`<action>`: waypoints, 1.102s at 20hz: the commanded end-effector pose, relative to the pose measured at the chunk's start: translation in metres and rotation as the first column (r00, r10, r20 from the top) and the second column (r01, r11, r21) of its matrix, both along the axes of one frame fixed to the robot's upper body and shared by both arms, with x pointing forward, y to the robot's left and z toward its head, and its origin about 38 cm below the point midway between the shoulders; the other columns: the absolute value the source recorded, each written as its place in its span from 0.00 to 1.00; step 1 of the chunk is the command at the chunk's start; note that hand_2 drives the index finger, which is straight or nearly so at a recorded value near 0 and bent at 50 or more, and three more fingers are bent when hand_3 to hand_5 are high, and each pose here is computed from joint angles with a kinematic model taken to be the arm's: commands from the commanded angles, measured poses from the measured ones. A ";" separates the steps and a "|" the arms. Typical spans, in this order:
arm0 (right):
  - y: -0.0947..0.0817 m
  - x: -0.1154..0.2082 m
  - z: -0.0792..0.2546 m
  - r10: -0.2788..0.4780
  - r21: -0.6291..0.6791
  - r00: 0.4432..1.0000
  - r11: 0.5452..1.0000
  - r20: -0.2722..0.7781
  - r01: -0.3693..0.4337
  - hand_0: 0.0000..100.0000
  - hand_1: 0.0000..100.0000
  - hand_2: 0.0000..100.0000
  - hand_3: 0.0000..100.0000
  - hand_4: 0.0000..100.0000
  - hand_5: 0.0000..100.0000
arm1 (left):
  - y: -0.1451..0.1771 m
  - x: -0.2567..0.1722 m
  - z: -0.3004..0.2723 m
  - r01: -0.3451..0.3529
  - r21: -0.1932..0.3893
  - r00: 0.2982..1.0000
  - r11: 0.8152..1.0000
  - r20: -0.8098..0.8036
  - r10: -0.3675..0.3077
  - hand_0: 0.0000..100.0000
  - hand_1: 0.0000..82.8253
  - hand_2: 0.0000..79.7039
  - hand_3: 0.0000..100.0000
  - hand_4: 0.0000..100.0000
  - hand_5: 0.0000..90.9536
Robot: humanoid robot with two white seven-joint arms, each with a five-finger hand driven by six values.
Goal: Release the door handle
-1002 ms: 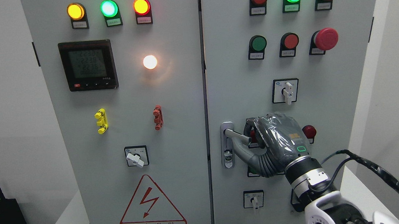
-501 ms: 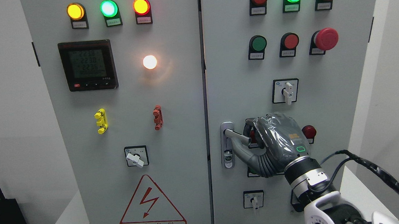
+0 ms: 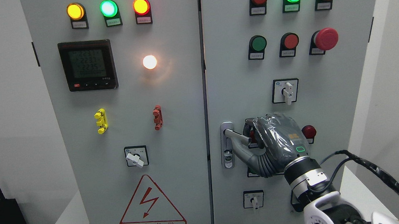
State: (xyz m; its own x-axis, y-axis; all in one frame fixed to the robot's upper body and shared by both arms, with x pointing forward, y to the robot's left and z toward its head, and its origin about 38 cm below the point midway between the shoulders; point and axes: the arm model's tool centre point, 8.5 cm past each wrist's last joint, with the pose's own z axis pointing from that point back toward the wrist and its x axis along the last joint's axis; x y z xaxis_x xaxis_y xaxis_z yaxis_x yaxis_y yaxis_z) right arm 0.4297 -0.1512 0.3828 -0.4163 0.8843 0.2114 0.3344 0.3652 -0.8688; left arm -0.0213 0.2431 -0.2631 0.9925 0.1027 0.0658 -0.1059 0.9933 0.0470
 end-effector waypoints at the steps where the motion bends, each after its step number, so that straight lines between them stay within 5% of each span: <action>1: 0.000 0.000 0.001 -0.001 0.002 1.000 1.000 0.002 0.001 0.55 0.35 0.70 1.00 0.97 1.00 | -0.001 0.011 -0.001 0.001 -0.002 1.000 1.000 0.031 -0.001 0.12 0.47 0.00 0.00 0.00 0.00; 22: 0.002 -0.001 0.001 0.011 0.002 1.000 1.000 0.008 -0.011 0.57 0.34 0.74 1.00 0.97 1.00 | -0.001 0.011 -0.001 0.002 -0.002 1.000 1.000 0.030 -0.002 0.12 0.47 0.00 0.00 0.00 0.00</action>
State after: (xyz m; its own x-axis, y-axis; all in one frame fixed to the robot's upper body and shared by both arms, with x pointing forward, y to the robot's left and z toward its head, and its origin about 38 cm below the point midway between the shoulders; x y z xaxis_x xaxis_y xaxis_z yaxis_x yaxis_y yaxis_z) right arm 0.4291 -0.1504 0.3838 -0.4219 0.8817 0.2111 0.3374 0.3688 -0.8661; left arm -0.0213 0.2431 -0.2631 0.9925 0.1028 0.0658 -0.1060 0.9933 0.0470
